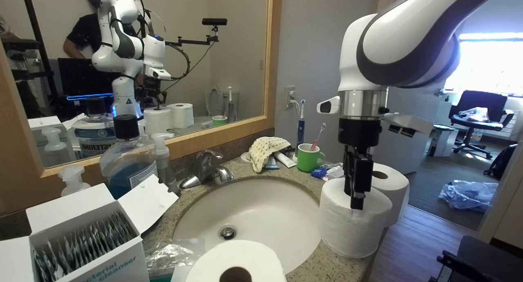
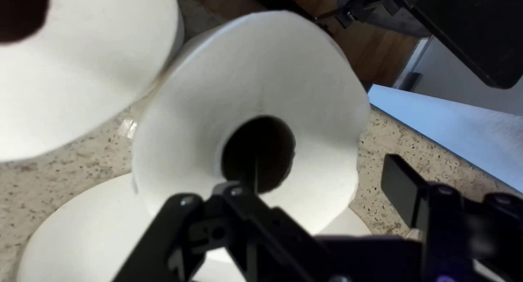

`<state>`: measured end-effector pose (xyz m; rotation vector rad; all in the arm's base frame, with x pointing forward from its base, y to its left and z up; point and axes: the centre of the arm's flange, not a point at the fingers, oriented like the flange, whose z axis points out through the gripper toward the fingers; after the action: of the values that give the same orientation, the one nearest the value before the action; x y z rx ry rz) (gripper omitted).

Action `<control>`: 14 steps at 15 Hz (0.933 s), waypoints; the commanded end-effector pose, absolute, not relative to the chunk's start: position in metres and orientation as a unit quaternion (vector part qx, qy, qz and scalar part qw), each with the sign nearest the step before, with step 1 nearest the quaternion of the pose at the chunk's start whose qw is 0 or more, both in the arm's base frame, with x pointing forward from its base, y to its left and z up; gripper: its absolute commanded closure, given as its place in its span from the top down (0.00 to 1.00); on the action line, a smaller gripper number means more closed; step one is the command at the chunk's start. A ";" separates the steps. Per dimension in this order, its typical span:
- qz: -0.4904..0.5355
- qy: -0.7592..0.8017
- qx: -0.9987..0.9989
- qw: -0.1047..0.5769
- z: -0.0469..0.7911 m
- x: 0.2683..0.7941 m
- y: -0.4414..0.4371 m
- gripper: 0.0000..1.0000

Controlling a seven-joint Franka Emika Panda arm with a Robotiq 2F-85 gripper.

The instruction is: Unassemble the stacked up rolls of tissue

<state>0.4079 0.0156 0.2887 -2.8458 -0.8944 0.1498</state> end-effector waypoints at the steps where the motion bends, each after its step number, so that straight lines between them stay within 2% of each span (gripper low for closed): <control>1: 0.048 -0.311 -0.947 0.064 0.310 0.405 0.027 1.00; 2: 0.046 -0.318 -0.945 0.062 0.314 0.404 0.029 0.99; 3: 0.043 -0.323 -0.944 0.056 0.319 0.400 0.030 0.86; 4: 0.043 -0.331 -0.941 0.054 0.325 0.397 0.030 0.80; 7: 0.025 -0.334 -0.941 0.045 0.353 0.387 0.021 0.74; 9: 0.004 -0.326 -0.945 0.039 0.374 0.380 0.012 0.95; 10: -0.007 -0.317 -0.948 0.038 0.384 0.379 0.006 1.00; 11: 0.007 -0.329 -0.943 0.048 0.359 0.397 0.016 0.90; 12: -0.003 -0.325 -0.944 0.047 0.370 0.395 0.012 0.99; 14: -0.013 -0.321 -0.946 0.047 0.380 0.390 0.008 1.00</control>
<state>0.3897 0.0077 0.3799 -2.8852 -0.9805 -0.0390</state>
